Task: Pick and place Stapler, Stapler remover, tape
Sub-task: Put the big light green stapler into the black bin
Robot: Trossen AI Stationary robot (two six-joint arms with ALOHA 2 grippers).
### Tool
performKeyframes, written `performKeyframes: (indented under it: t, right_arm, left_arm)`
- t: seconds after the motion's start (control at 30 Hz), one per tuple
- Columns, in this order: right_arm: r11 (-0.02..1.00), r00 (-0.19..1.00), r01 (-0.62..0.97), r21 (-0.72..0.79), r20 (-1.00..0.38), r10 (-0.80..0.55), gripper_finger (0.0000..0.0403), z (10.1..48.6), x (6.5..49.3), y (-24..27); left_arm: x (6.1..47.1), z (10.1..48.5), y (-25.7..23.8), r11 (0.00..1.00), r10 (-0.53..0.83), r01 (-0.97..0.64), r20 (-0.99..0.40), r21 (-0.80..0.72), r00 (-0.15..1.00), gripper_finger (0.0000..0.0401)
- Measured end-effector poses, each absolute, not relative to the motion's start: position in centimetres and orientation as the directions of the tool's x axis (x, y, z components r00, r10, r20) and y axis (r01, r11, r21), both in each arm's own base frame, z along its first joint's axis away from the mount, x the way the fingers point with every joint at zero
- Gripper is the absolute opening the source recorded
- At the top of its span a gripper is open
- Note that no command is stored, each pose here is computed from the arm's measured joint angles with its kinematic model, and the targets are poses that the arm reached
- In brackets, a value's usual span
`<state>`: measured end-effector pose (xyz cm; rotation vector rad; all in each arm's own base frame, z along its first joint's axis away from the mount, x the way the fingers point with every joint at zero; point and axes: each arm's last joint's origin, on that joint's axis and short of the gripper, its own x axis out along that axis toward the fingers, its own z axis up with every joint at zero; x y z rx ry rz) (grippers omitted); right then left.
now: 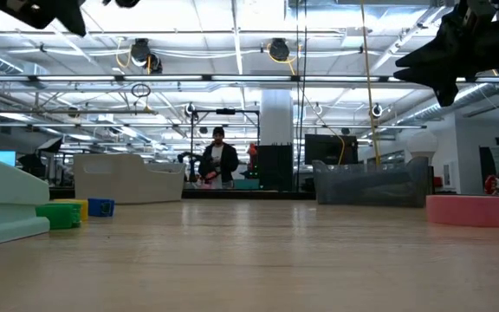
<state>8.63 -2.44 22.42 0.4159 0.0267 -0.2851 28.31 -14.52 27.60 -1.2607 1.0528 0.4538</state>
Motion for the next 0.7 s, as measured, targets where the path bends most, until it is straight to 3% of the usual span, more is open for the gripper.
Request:
performKeyframes:
  t: [0.1,0.33,0.5,0.7]
  right_arm:
    - [0.876,0.960,0.279,0.395,-0.084,-0.268,0.0111,22.4,8.6,-2.4]
    - [0.875,0.959,0.280,0.395,-0.084,-0.269,0.0110,22.4,8.6,-2.4]
    - [0.875,0.959,0.281,0.395,-0.084,-0.270,0.0111,22.4,8.6,-2.4]
    - [0.875,0.959,0.281,0.395,-0.084,-0.270,0.0111,22.4,8.6,-2.4]
  left_arm:
    - [28.6,26.6,-14.8,0.261,-0.235,-0.825,-0.862,-0.501,0.449,0.0271]
    - [29.2,23.0,-16.6,0.272,-0.285,-0.893,-0.916,-0.358,0.280,0.0271]
    - [29.3,22.1,-16.8,0.264,-0.273,-0.912,-0.931,-0.313,0.241,0.0271]
    - [29.4,21.5,-16.2,0.326,-0.253,-0.905,-0.947,-0.274,0.196,0.0271]
